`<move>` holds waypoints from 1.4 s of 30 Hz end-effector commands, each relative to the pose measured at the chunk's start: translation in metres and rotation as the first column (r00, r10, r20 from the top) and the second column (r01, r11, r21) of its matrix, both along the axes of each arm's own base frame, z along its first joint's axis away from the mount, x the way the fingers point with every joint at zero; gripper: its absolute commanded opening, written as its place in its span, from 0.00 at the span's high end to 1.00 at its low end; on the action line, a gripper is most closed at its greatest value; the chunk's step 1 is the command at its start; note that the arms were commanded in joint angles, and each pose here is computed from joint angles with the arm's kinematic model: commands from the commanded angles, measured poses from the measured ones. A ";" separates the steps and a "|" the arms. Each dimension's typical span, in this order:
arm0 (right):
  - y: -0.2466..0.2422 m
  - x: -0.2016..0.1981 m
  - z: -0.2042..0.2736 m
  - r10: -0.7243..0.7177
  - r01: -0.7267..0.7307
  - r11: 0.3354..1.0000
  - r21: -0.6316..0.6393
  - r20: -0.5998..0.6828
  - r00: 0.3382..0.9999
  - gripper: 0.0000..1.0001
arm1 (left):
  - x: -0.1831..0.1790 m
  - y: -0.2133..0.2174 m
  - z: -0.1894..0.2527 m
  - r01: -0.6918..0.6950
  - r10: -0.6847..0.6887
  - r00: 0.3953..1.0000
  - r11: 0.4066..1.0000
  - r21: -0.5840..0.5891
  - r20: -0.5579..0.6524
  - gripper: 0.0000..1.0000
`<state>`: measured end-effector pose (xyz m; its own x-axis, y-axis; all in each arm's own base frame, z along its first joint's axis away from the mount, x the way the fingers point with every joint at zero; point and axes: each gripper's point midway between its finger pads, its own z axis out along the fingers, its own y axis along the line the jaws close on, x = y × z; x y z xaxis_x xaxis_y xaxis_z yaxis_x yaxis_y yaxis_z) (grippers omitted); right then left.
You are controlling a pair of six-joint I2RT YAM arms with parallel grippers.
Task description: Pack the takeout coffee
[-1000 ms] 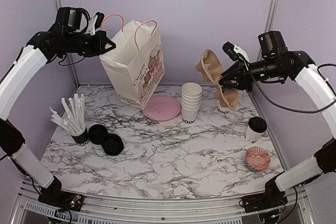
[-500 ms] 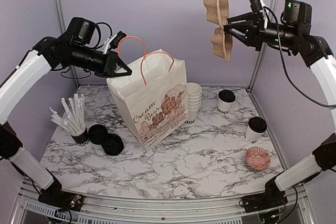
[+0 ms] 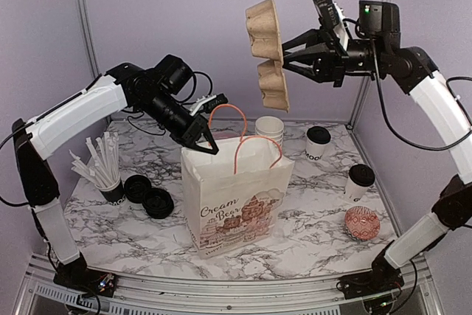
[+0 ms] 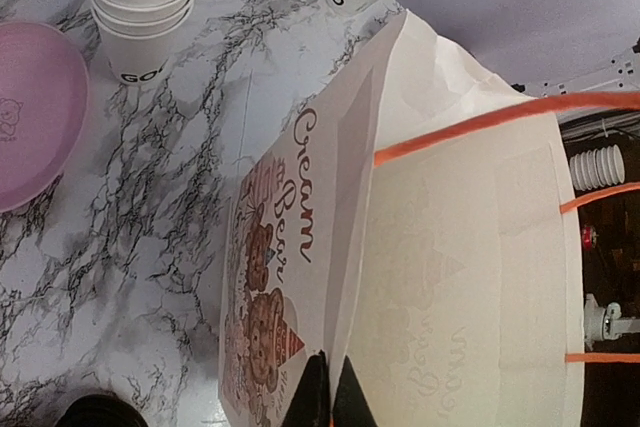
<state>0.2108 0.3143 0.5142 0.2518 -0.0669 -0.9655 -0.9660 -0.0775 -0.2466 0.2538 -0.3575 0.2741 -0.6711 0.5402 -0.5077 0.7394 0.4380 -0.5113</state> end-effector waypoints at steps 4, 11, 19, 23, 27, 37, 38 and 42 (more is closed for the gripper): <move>0.013 -0.045 -0.052 0.157 -0.160 0.980 -0.116 -0.034 0.987 0.80 | -0.021 -0.032 0.004 0.160 -0.160 0.987 0.986 -0.037 0.005 1.00; 0.019 -0.064 -0.082 0.201 -0.211 0.959 -0.189 -0.068 0.977 0.80 | -0.015 -0.048 -0.002 0.200 -0.199 0.980 0.979 -0.044 0.021 1.00; 0.027 -0.063 -0.119 0.198 -0.226 0.934 -0.276 -0.123 0.972 0.80 | -0.006 -0.053 0.002 0.194 -0.191 0.979 0.980 -0.033 0.072 0.65; 0.031 -0.058 -0.135 0.185 -0.226 0.924 -0.308 -0.155 0.970 0.80 | -0.001 -0.049 0.007 0.166 -0.163 0.980 0.986 -0.009 0.117 0.52; 0.035 -0.051 -0.139 0.163 -0.207 0.926 -0.317 -0.160 0.973 0.80 | 0.006 -0.038 0.028 0.110 -0.107 0.973 0.994 -0.001 0.203 0.44; 0.045 -0.040 -0.162 0.141 -0.196 0.910 -0.365 -0.174 0.975 0.80 | 0.041 0.011 0.109 -0.200 0.242 0.927 0.965 -0.167 0.286 0.33; 0.045 -0.038 -0.168 0.131 -0.190 0.905 -0.380 -0.177 0.976 0.80 | 0.044 0.016 0.116 -0.219 0.267 0.918 0.958 -0.185 0.294 0.33; 0.049 -0.030 -0.187 0.079 -0.143 0.885 -0.443 -0.160 0.984 0.80 | 0.059 0.041 0.126 -0.292 0.356 0.877 0.928 -0.231 0.323 0.33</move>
<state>0.1753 0.3577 0.3449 0.1347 -0.4252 -0.8950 -0.9593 -0.2823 -0.0103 0.2953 -0.3354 0.3870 -0.5580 0.3110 -0.7693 0.7650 0.5521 -0.3317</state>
